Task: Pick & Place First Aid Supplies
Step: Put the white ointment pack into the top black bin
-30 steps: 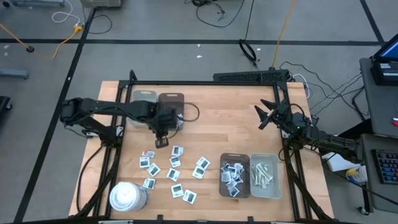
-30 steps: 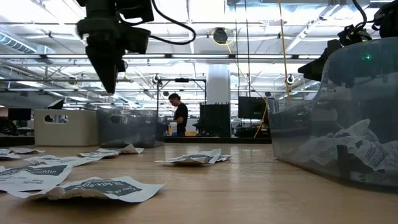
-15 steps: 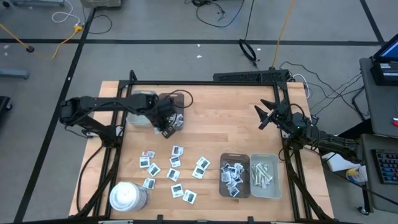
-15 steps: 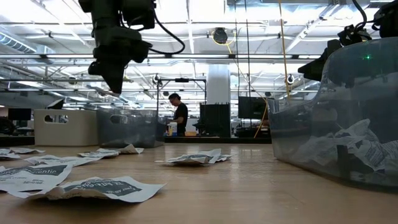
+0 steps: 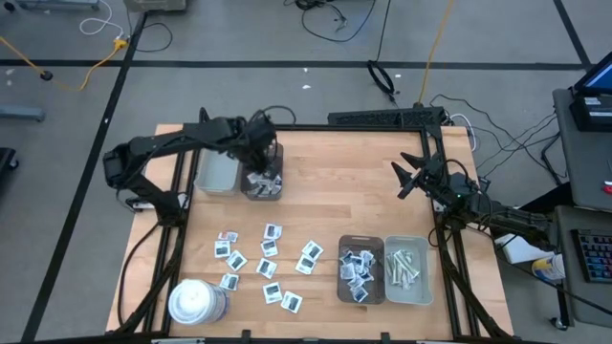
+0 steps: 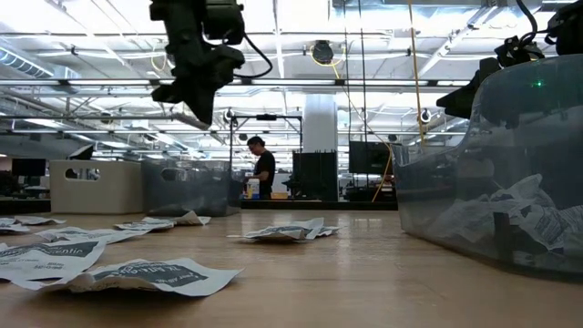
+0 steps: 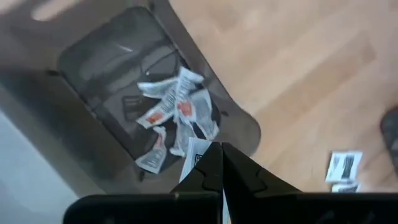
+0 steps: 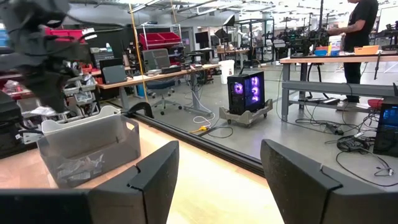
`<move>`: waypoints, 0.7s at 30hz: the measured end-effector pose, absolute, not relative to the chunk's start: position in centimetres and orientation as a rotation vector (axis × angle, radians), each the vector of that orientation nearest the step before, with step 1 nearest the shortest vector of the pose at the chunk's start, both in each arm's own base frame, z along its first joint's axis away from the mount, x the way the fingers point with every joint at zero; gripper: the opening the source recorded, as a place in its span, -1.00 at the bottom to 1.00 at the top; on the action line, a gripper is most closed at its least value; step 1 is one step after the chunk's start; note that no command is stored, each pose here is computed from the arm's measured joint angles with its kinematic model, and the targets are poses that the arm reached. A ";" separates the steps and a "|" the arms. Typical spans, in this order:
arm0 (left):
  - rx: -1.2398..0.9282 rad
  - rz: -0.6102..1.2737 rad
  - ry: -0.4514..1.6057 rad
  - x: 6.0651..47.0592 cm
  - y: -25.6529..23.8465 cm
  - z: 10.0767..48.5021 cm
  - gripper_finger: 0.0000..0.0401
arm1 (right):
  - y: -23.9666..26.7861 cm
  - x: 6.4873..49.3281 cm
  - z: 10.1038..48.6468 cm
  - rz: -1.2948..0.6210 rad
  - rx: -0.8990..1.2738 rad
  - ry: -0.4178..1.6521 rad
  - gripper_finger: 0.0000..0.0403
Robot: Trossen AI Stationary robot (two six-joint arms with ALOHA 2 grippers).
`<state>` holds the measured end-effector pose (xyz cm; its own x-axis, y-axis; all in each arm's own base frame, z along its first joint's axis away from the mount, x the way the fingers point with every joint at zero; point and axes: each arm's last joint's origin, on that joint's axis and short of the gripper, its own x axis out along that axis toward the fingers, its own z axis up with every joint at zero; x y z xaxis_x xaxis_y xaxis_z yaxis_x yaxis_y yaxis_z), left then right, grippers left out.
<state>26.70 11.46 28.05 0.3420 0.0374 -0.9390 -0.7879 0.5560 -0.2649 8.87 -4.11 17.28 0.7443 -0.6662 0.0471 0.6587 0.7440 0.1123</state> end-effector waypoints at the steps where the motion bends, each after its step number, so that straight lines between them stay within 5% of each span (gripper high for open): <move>1: -0.840 0.640 1.097 26.8 12.0 28.3 -1.00 | -4.1 8.9 17.3 -0.727 0.090 -0.086 0.11; 13: -0.893 0.762 1.059 27.0 16.1 30.1 -1.00 | -4.1 8.9 17.3 -0.727 0.091 -0.086 0.10; 21: -0.923 0.845 1.103 26.8 15.5 27.2 -1.00 | -4.1 8.9 17.3 -0.727 0.090 -0.086 0.09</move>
